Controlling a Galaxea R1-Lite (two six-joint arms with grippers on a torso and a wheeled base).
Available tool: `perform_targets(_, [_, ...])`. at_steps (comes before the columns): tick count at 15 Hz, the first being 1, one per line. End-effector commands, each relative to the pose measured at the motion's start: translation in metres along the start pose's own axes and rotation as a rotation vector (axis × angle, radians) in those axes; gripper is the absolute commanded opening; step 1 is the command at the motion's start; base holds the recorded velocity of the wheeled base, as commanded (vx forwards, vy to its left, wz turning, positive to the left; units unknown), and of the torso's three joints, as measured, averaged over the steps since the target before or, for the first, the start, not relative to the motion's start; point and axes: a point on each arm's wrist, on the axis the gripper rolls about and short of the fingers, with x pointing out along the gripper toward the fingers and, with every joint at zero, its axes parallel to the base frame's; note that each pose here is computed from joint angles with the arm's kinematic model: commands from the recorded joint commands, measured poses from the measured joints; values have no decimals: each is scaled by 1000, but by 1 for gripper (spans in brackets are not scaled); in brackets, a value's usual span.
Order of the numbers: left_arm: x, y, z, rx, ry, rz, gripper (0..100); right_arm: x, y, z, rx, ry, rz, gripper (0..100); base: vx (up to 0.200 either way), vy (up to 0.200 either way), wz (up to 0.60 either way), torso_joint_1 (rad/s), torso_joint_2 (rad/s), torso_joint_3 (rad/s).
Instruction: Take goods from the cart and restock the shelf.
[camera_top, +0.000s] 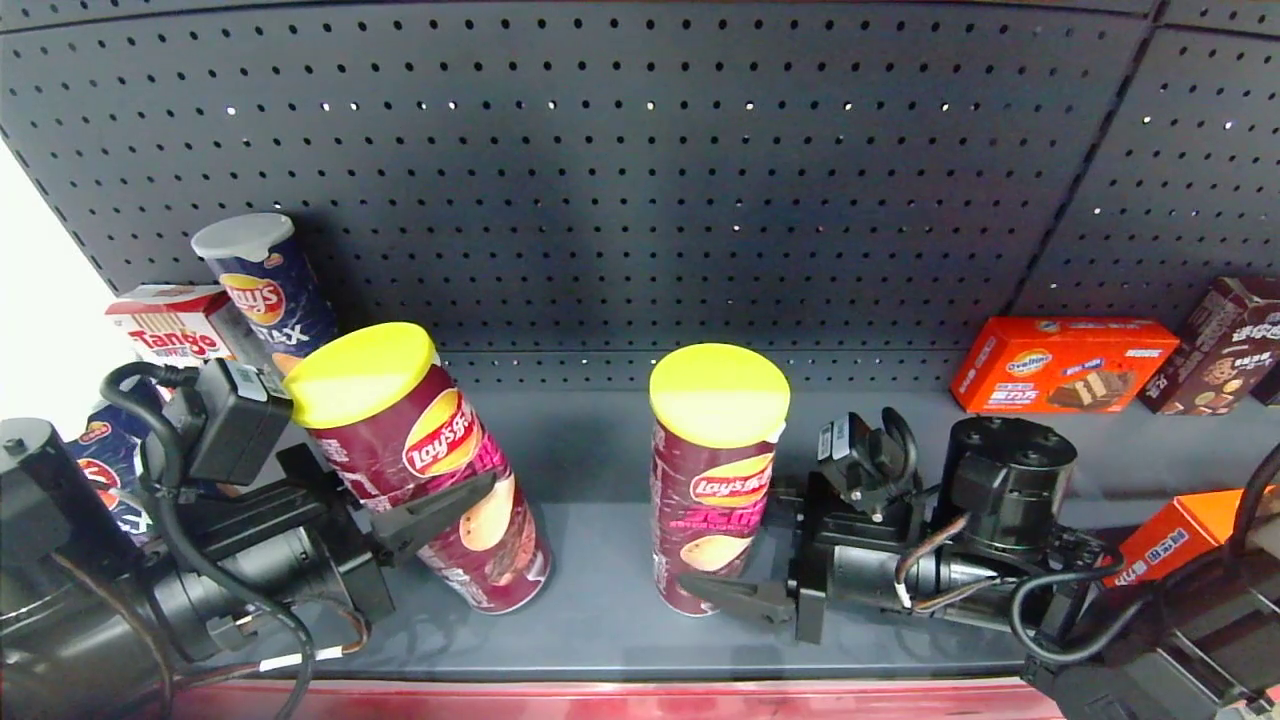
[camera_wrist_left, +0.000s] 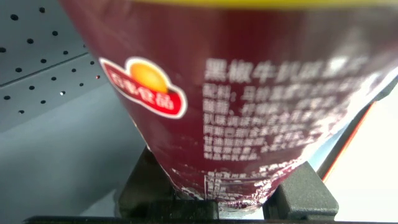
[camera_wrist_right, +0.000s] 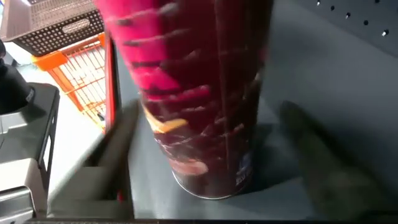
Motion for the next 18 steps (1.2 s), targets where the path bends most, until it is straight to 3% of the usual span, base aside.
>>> perform_targets(1, [-1,0,0,0,0,0,0,-4,1,6,-17,-23,-6,100,0,0,0,0,0,0])
perform_targets(4, [-2,-1,-2,-2,6,0,0,-28,14,19,-37,-50,-20,100,0,0,0,0,0,0])
perform_targets(6, [-2,-1,-2,-3,7,0,0,-76,34,37,-67,-90,-87,100,0,0,0,0,0,0])
perform_targets(10, [-2,-1,-2,-3,7,0,0,-140,48,63,-164,-187,-260,100,0,0,0,0,0,0])
perform_targets(11, [-2,-1,-1,-1,3,0,0,-149,50,64,-177,-194,-292,100,0,0,0,0,0,0])
perform_targets(13, [-1,-1,1,3,-5,-1,0,-186,55,62,-217,-192,-491,100,0,0,0,0,0,0])
perform_targets(15, [-2,-1,0,1,-1,-1,0,-212,74,48,-213,-160,-632,100,0,0,0,0,0,0])
perform_targets(18, [-6,-3,3,8,-15,1,0,-231,106,34,-223,-152,-721,100,0,0,0,0,0,0])
